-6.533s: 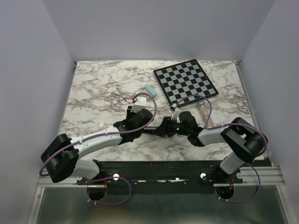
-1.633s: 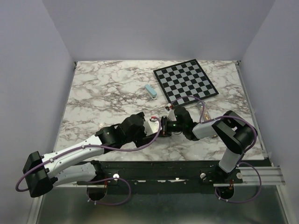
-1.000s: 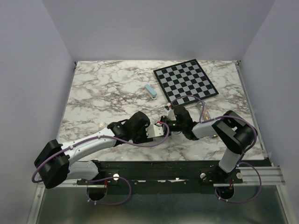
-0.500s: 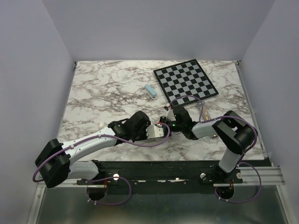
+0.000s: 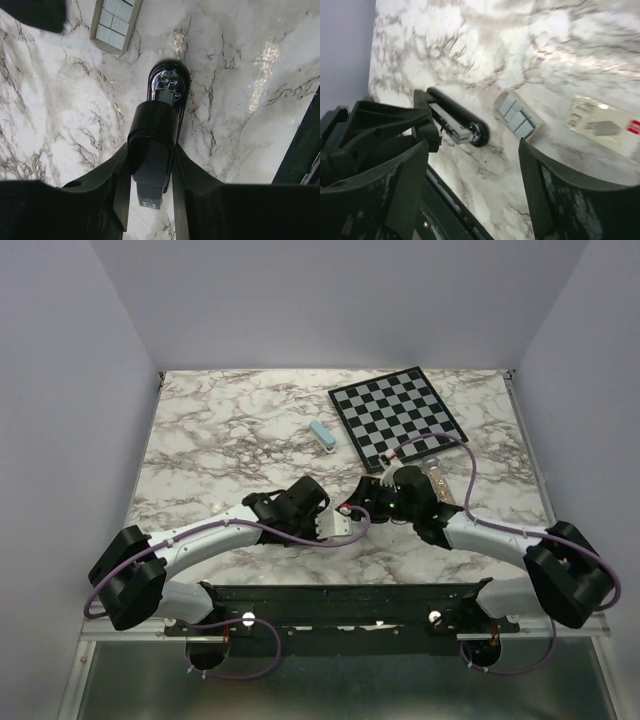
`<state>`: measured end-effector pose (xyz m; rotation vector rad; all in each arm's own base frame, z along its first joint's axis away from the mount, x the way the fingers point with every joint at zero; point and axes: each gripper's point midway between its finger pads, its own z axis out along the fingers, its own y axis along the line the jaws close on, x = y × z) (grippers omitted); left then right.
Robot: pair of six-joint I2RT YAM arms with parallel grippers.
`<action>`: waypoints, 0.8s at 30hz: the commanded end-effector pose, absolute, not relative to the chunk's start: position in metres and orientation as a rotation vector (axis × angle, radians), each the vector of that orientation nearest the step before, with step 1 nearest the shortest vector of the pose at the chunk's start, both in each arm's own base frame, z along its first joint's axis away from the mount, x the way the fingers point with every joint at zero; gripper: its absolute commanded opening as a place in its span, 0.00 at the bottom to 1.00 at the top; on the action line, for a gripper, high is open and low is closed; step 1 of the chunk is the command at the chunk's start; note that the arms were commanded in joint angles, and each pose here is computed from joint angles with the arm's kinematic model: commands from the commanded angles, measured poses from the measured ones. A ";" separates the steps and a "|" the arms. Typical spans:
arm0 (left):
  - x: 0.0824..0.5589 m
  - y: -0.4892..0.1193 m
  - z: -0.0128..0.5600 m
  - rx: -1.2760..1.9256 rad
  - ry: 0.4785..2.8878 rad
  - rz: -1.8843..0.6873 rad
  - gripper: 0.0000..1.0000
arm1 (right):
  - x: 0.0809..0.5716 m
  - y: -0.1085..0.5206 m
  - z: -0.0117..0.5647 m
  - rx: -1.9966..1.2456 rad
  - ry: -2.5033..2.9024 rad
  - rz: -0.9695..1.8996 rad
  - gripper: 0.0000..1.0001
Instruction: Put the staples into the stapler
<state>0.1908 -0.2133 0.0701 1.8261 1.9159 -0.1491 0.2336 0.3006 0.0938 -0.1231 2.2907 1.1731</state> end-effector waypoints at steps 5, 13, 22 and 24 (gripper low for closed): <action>0.178 -0.226 0.060 1.876 1.996 -0.278 0.19 | 0.266 0.211 0.089 0.087 2.170 0.668 0.86; 0.182 -0.231 0.059 1.871 2.011 -0.268 0.54 | 0.265 0.191 0.100 0.000 2.087 0.575 0.95; 0.215 -0.233 0.122 1.554 1.868 -0.185 0.99 | 0.245 0.231 0.130 -0.488 1.958 0.734 1.00; 0.230 -0.233 0.160 1.358 1.809 -0.223 0.99 | 0.234 0.251 0.138 -0.626 1.927 0.826 1.00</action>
